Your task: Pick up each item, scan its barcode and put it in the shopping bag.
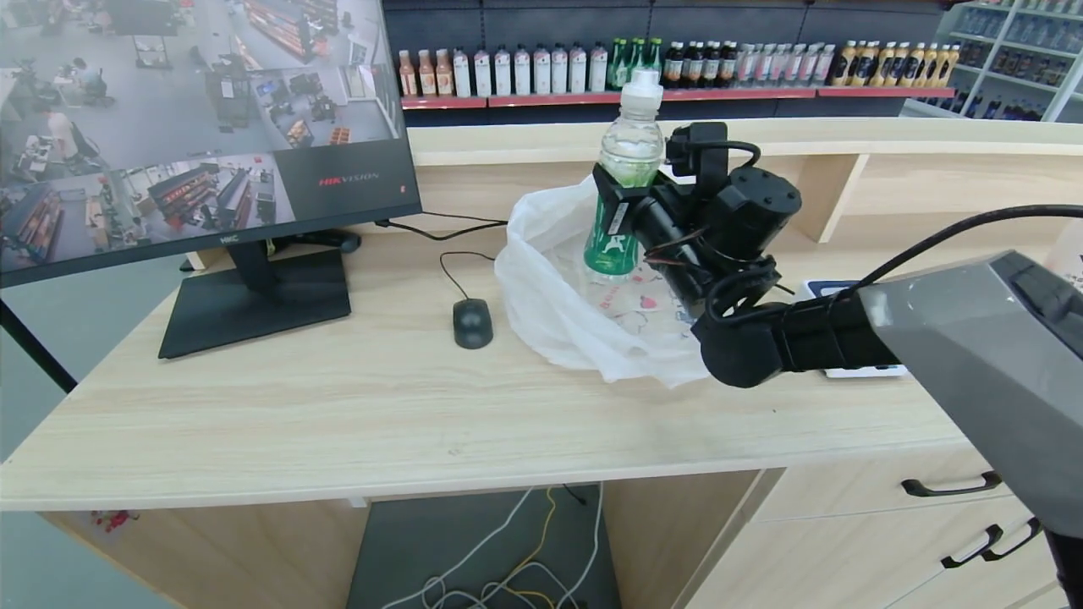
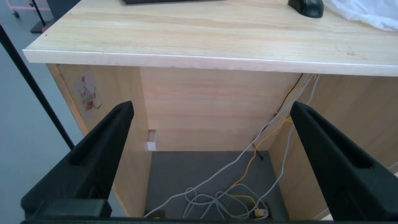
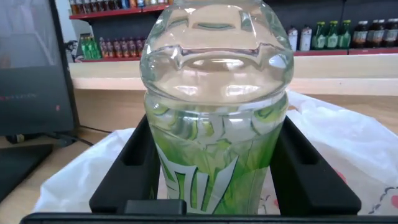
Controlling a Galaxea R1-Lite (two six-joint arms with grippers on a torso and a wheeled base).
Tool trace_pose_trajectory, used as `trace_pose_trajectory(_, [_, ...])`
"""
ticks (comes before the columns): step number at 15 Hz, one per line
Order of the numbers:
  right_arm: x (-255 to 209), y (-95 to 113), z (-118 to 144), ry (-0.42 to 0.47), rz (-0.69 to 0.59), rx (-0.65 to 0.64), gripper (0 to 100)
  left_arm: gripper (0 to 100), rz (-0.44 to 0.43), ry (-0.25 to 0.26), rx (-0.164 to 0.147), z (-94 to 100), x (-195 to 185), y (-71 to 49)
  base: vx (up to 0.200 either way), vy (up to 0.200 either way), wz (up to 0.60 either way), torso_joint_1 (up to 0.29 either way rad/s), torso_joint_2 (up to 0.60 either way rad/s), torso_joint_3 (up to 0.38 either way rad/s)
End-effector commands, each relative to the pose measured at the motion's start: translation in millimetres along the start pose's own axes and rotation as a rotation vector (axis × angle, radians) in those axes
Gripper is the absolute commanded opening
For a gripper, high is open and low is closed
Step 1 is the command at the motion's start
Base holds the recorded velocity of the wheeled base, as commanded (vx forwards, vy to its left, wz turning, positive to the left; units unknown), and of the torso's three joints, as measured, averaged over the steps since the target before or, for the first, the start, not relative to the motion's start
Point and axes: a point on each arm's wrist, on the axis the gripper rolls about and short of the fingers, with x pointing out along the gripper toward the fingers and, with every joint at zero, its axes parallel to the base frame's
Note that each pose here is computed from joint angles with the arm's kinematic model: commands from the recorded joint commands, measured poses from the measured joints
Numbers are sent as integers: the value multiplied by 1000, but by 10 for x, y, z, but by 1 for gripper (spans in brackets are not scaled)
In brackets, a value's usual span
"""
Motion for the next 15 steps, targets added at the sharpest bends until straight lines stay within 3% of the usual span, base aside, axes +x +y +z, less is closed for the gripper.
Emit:
trace_pose_trajectory(1, [15,-26,-185,26,-5,-6,0,100,0,0,0,0,0,0,0,0,0,0,0,0])
trace_pose_trajectory(10, [-15,-31,-553,76,-9,-16,0,100,0,0,0,0,0,0,0,0,0,0,0,0])
trace_pose_trajectory(15, [-32,-33,-605,90,-14,-19,0,100,-1,0,0,0,0,0,0,0,0,0,0,0])
